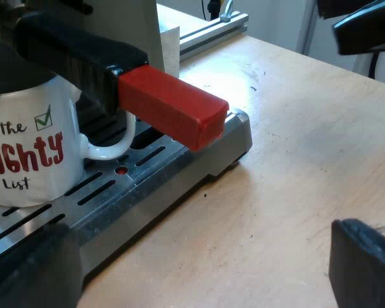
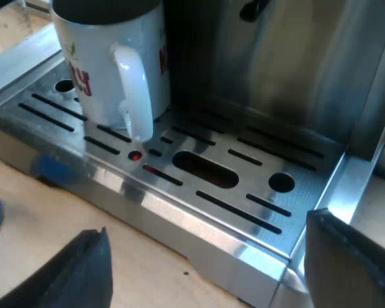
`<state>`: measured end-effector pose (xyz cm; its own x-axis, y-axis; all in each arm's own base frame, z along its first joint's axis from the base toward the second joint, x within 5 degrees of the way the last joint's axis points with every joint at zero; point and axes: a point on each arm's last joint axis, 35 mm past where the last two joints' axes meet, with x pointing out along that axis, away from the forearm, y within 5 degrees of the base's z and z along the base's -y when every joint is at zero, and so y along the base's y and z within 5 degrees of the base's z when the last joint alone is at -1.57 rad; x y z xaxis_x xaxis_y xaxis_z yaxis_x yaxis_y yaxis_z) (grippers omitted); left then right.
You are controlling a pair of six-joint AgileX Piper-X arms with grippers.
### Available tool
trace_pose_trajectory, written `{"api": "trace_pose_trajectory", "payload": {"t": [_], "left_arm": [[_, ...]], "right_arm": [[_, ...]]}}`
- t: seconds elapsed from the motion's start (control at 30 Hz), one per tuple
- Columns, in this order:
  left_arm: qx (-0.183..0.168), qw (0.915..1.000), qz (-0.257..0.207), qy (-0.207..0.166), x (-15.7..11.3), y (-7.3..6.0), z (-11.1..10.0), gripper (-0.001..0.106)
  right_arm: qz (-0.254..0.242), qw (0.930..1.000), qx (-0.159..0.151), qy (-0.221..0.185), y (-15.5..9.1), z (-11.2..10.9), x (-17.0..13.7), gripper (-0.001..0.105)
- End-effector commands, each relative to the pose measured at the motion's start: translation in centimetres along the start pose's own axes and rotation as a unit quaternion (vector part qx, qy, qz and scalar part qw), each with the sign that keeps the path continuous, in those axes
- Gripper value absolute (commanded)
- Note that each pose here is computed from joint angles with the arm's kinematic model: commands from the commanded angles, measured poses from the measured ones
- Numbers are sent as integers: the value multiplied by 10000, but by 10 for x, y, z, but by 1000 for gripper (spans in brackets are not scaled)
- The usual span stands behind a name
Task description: Remove mug from coffee machine
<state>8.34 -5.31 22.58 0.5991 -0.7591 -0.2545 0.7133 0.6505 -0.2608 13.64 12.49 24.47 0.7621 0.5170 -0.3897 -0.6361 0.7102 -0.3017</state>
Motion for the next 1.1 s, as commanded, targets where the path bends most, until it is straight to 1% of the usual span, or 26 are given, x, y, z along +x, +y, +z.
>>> {"api": "trace_pose_trajectory", "payload": {"t": [0.03,0.1,0.33,0.43,0.5,0.53,0.67,0.7,0.8,0.9,0.97,1.0,1.1], "left_arm": [[49,10000,-7,-46,0,-1,2,80],[49,10000,-7,-46,0,-1,2,80],[49,10000,-7,-46,0,-1,2,80],[49,10000,-7,-46,0,-1,2,80],[50,10000,-33,-43,0,-1,2,80],[50,10000,-42,-41,0,-1,2,80],[50,10000,-42,-41,0,-1,2,80],[50,10000,-42,-41,0,-1,2,80],[50,10000,-42,-41,0,-1,2,80],[50,10000,-42,-41,0,-1,2,80],[50,10000,-42,-41,0,-1,2,80],[50,10000,-42,-41,0,-1,2,80],[50,10000,-42,-41,0,-1,2,80]], "right_arm": [[-40,9999,25,-153,0,3,7,64],[-76,9995,48,-288,1,6,16,64],[-111,9983,100,-555,7,5,47,64],[-29,9971,350,-678,11,1,62,64],[-30,9949,534,-861,13,1,71,64],[-34,9944,561,-891,14,0,74,64],[-59,9936,551,-987,18,-7,90,64],[-59,9936,551,-987,18,-7,90,64],[63,9929,542,-1054,24,-16,103,64],[125,9927,421,-1122,27,-21,110,64],[124,9928,416,-1118,29,-25,115,64],[141,9931,366,-1109,30,-27,117,64],[293,9925,253,-1163,33,-31,123,64]]}}
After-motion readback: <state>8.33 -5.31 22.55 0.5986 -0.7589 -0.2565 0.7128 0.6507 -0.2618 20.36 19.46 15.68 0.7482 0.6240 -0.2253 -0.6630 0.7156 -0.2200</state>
